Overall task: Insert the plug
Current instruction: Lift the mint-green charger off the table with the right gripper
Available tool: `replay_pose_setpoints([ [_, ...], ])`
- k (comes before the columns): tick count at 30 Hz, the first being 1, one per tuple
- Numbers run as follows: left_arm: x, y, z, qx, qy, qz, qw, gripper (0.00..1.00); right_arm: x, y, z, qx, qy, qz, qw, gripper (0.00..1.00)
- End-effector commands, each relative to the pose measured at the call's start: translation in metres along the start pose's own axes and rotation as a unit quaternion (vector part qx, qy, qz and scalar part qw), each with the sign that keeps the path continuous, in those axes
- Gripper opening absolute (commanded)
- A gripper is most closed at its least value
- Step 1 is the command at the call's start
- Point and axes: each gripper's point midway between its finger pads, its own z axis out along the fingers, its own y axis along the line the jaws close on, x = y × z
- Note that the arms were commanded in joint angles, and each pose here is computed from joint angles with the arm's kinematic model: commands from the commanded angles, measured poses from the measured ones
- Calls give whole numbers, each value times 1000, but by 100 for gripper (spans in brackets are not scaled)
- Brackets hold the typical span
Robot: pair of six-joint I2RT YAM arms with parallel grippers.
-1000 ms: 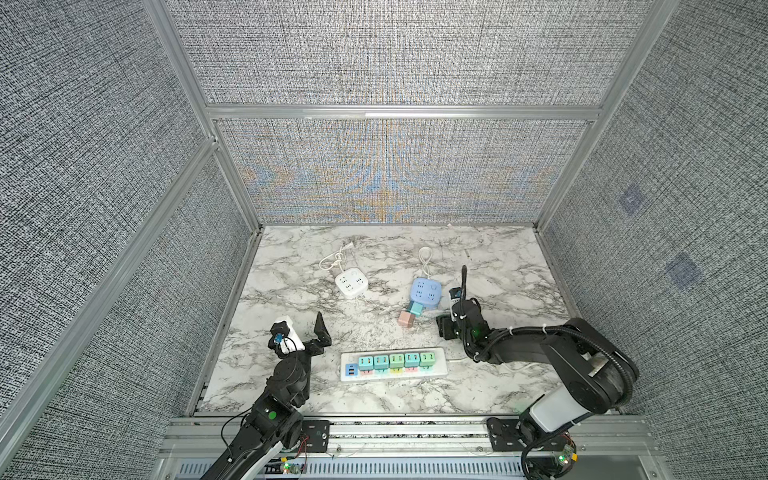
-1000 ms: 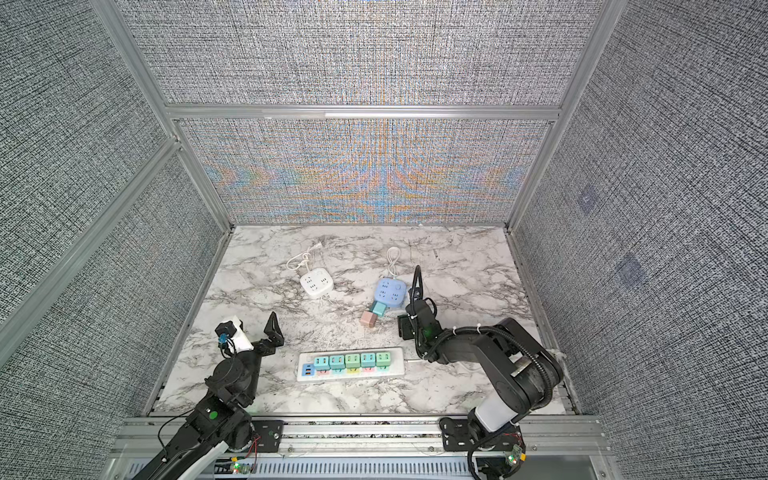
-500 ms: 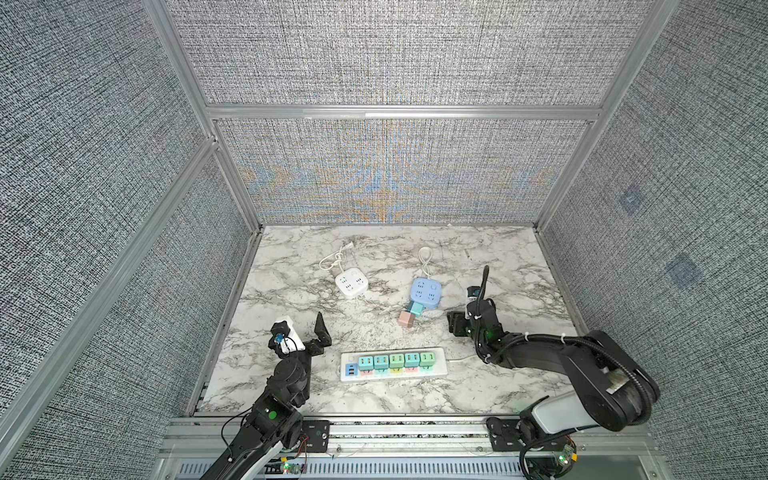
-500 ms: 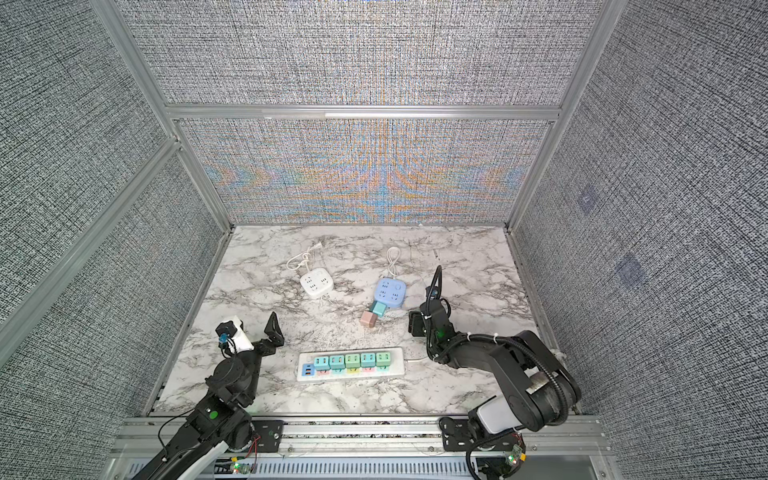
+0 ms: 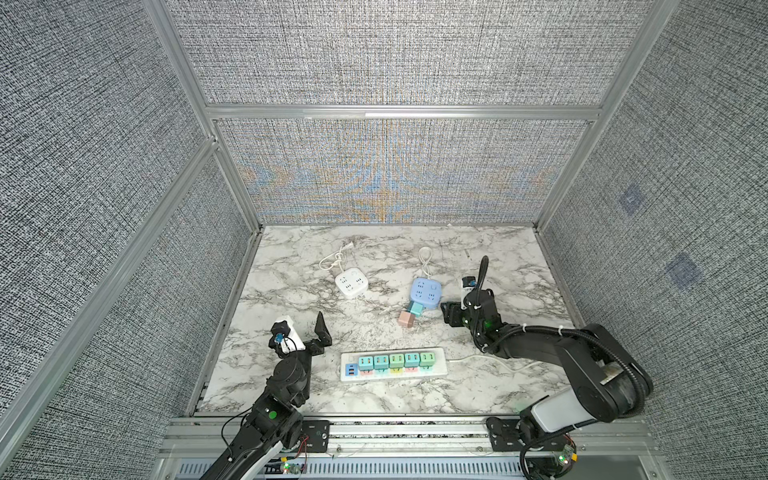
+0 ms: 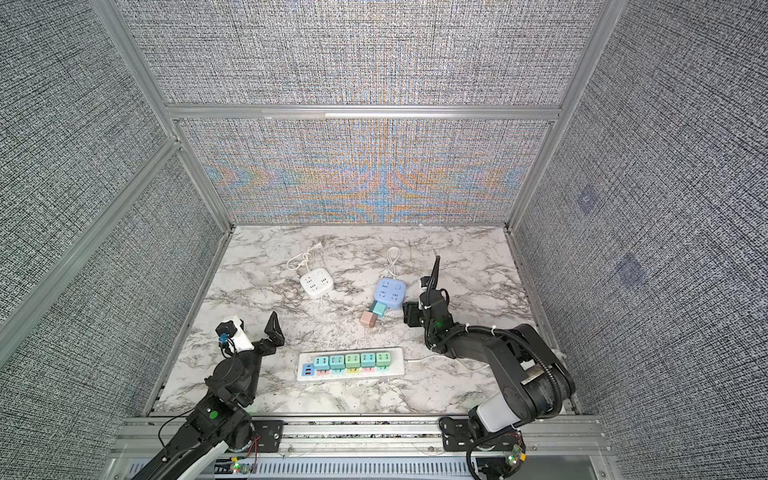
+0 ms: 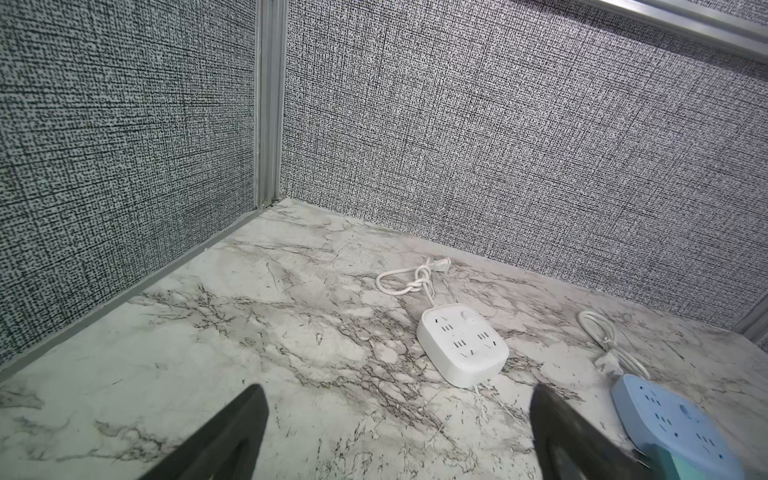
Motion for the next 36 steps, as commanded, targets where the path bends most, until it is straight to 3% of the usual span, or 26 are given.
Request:
replay_pose_setpoints([
  [1, 7, 2, 1, 0, 0, 5, 1000, 100, -5, 2, 2, -7, -9, 5, 1000, 68],
  [11, 8, 2, 0, 1, 0, 6, 1000, 100, 26, -51, 12, 108, 48, 60, 991, 69],
  [17, 7, 1, 0, 1, 0, 6, 1000, 100, 30, -48, 13, 96, 59, 62, 992, 92],
  [21, 7, 1, 0, 2, 0, 5, 1000, 100, 21, -38, 5, 65, 40, 56, 996, 98],
  [29, 7, 1, 0, 3, 0, 6, 1000, 100, 22, -13, 0, -6, 37, 54, 998, 96],
  [36, 7, 0, 0, 6, 0, 7, 1000, 100, 28, 11, -19, -45, 13, 85, 995, 85],
])
